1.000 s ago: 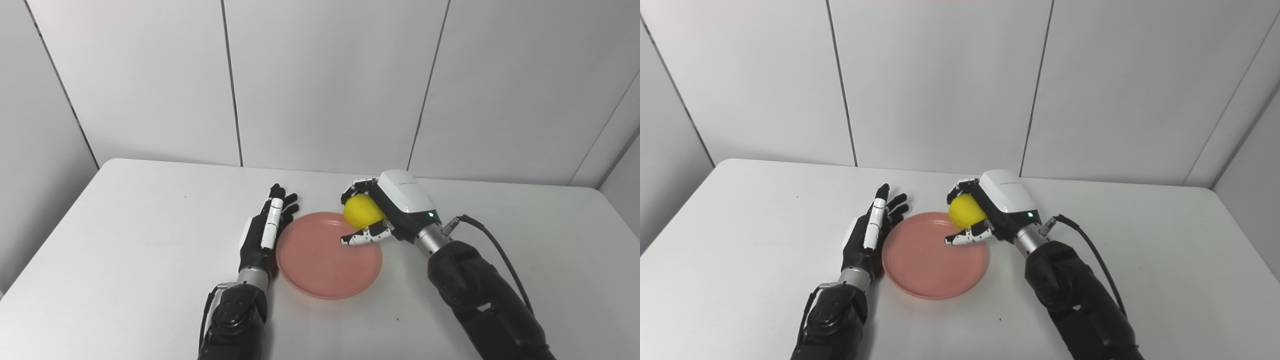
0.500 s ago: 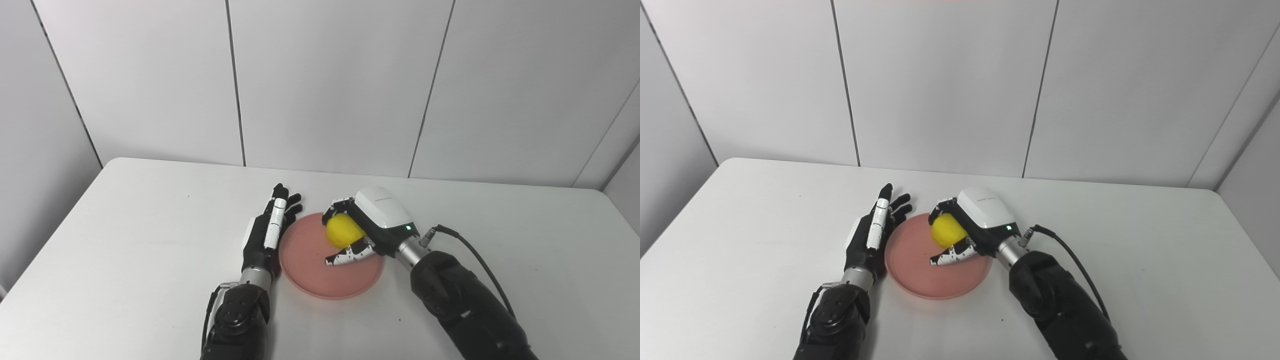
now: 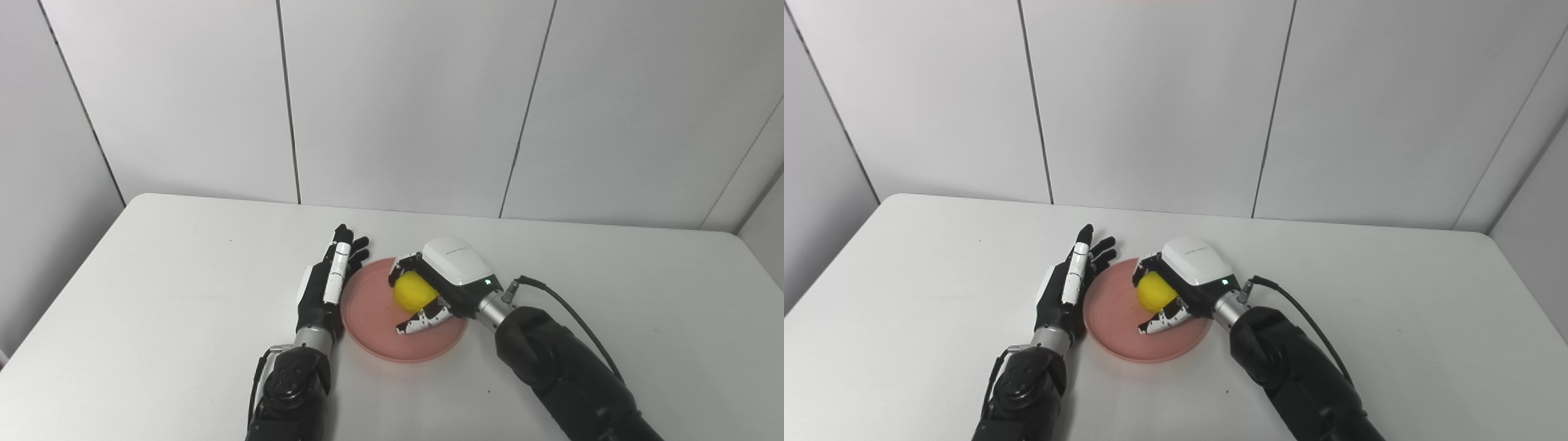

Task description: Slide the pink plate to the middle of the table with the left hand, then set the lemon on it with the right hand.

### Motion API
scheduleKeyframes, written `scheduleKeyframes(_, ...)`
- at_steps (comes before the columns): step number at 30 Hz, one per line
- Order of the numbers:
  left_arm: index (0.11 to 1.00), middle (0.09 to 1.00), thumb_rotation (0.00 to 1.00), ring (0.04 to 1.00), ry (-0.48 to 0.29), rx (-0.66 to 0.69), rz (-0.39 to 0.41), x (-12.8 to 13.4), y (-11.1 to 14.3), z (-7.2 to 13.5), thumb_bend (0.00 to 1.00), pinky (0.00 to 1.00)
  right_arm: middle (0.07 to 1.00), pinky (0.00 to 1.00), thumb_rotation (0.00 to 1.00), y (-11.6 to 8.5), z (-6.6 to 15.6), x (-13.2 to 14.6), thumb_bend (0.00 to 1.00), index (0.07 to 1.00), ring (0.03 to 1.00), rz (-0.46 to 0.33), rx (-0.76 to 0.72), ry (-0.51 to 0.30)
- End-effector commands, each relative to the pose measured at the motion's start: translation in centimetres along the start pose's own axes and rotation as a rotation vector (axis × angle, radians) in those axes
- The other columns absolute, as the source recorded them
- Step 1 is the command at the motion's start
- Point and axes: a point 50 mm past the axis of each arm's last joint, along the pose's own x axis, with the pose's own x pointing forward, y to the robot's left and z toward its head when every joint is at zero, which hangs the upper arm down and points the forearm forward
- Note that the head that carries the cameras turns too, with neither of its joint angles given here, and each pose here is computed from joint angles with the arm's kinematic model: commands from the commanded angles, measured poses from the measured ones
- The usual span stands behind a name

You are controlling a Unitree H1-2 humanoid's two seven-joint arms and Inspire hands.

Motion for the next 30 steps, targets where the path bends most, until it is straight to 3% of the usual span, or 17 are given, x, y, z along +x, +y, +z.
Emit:
scheduleKeyframes(1, 1.000, 0.874, 0.91, 0.872, 0.174, -0.013, 0.026, -1.4, 0.2, -4.2, 0.71, 0.93, 0.359, 0.22, 0.15, -2.3, 1.2, 1.6, 0.51, 0.480, 0.278, -0.040, -0.027, -0.073)
scheduleKeyframes(7, 1.000, 0.877, 0.91, 0.883, 0.178, -0.011, 0.031, -1.4, 0.2, -4.4, 0.72, 0.99, 0.328, 0.20, 0.15, -2.7, 1.7, 1.9, 0.51, 0.476, 0.250, -0.047, -0.023, -0.095)
scheduleKeyframes(16, 1.000, 0.878, 0.93, 0.885, 0.188, 0.002, 0.035, -1.4, 0.3, -4.6, 0.72, 0.99, 0.371, 0.22, 0.17, -3.1, 1.9, 1.6, 0.51, 0.483, 0.284, -0.049, -0.077, -0.112)
scheduleKeyframes(17, 1.000, 0.880, 0.94, 0.885, 0.188, 0.006, 0.034, -1.4, 0.3, -4.6, 0.71, 0.97, 0.417, 0.26, 0.40, -3.1, 2.0, 1.5, 0.66, 0.540, 0.331, -0.053, -0.091, -0.112)
scheduleKeyframes(18, 1.000, 0.879, 0.94, 0.882, 0.188, 0.013, 0.033, -1.3, 0.3, -4.6, 0.71, 0.96, 0.451, 0.29, 0.51, -3.2, 2.0, 1.4, 0.73, 0.575, 0.366, -0.054, -0.105, -0.110)
scheduleKeyframes(20, 1.000, 0.872, 0.93, 0.877, 0.188, 0.023, 0.033, -1.3, 0.4, -4.5, 0.71, 0.94, 0.504, 0.35, 0.61, -3.4, 2.0, 1.3, 0.79, 0.622, 0.420, -0.053, -0.117, -0.107)
scheduleKeyframes(23, 1.000, 0.883, 0.93, 0.873, 0.188, 0.023, 0.034, -1.3, 0.4, -4.5, 0.70, 0.93, 0.596, 0.43, 0.70, -3.6, 2.0, 1.2, 0.85, 0.669, 0.516, -0.046, -0.117, -0.095)
scheduleKeyframes(30, 1.000, 0.881, 0.92, 0.878, 0.185, 0.006, 0.031, -1.2, 0.5, -4.5, 0.68, 0.92, 0.674, 0.48, 0.75, -4.1, 1.9, 1.1, 0.89, 0.694, 0.605, -0.056, -0.097, -0.085)
